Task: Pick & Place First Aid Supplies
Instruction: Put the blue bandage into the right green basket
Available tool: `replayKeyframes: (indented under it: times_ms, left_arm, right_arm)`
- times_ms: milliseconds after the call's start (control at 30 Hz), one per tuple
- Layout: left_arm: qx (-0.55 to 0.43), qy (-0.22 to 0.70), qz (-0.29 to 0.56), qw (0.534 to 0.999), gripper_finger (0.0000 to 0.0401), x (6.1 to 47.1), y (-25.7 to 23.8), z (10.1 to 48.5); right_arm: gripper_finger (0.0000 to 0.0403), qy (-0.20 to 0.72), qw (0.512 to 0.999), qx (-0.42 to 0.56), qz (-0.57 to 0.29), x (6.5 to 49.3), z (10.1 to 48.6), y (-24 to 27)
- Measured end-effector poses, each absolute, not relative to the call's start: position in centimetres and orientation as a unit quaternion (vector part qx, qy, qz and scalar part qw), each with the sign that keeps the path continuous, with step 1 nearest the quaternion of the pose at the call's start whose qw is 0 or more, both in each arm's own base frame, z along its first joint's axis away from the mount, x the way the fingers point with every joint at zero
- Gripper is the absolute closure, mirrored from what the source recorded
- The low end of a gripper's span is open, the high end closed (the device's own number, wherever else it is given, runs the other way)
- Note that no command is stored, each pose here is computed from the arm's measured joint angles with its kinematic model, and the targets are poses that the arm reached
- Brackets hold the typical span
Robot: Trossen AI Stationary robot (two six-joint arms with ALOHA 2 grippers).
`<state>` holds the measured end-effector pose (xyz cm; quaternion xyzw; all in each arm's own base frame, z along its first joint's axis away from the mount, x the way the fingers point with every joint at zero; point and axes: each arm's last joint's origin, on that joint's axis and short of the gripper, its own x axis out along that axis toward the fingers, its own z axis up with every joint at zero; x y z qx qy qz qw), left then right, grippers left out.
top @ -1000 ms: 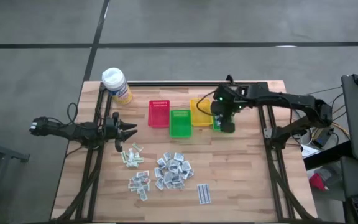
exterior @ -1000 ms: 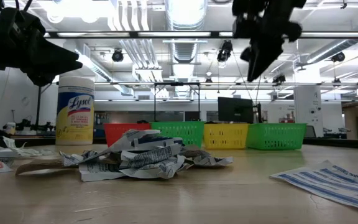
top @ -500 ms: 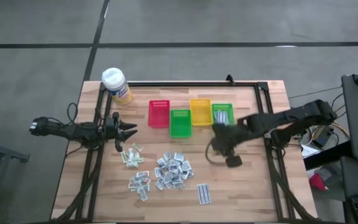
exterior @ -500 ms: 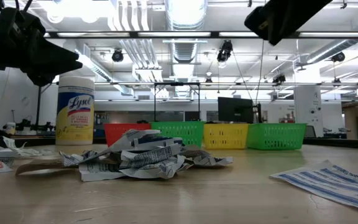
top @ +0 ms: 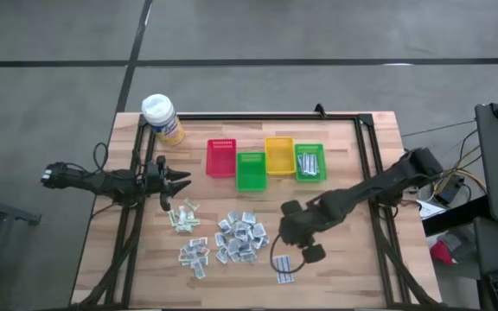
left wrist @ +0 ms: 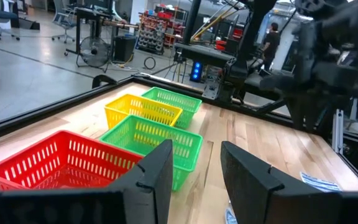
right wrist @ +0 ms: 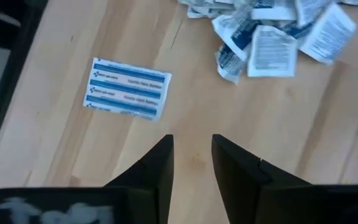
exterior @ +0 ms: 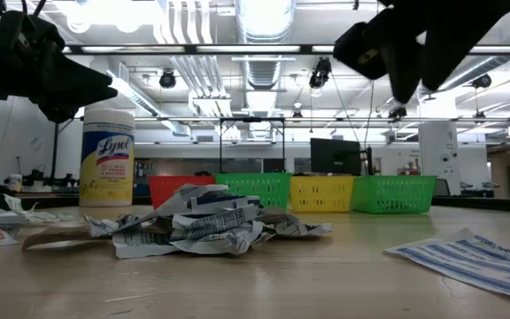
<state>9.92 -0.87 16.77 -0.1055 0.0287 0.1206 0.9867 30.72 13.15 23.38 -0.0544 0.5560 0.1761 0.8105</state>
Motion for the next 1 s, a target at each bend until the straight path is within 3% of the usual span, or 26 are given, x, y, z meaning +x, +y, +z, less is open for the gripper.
replayKeyframes:
  times_ms: [500, 1000]
  left_arm:
    - [-0.105, 0.029, 0.121, 0.987, 0.0270, 9.9, -0.9, 16.8]
    - [-0.105, 0.029, 0.121, 0.987, 0.0270, 9.9, -0.9, 16.8]
  right_arm:
    - [0.0238, 0.604, 0.775, -0.040, 0.182, 33.3, 20.6, 14.6]
    - [0.0236, 0.642, 0.752, -0.002, 0.147, 33.9, 17.6, 17.0]
